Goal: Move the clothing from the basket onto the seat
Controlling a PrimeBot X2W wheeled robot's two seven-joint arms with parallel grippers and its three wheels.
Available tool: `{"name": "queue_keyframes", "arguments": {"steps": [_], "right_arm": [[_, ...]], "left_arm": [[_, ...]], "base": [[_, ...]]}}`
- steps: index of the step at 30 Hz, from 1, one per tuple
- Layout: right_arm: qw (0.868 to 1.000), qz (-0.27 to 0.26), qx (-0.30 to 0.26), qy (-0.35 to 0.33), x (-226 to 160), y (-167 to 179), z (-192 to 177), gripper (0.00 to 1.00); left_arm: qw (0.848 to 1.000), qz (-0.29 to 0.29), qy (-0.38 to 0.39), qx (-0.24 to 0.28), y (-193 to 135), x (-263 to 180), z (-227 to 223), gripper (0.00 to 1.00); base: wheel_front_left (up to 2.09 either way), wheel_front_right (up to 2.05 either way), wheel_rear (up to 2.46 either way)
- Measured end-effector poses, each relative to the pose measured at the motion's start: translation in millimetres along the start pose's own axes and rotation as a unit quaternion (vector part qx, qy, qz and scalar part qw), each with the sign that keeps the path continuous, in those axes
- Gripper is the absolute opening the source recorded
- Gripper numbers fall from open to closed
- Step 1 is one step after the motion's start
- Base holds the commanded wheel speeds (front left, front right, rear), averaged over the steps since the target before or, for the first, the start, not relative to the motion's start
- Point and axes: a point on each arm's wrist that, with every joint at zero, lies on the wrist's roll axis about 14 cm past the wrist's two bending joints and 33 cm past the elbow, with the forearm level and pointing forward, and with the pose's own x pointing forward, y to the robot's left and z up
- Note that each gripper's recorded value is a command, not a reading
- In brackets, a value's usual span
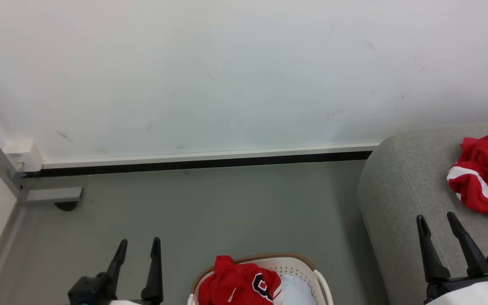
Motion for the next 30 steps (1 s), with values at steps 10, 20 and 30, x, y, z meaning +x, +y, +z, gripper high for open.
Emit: {"name": "queue_keyframes", "arguments": {"steps": [10, 20, 30], "right_arm": [[1.000, 0.012, -0.001, 0.010, -3, 16, -12, 1.00], [1.000, -0.001, -0.010, 0.001, 4, 2, -5, 1.00], [0.998, -0.054, -0.028, 0.006, 35, -45, -10, 1.00]], "left_arm": [[1.000, 0.018, 0.008, -0.008, 9, -10, -9, 1.00], [1.000, -0.020, 0.022, -0.009, -8, -1, -20, 1.00], [0.970, -0.160, 0.180, -0.012, -79, 41, -114, 1.00]], "base": [[0.00, 0.00, 0.00], [0.00, 0.00, 0.00], [0.00, 0.00, 0.00]]}}
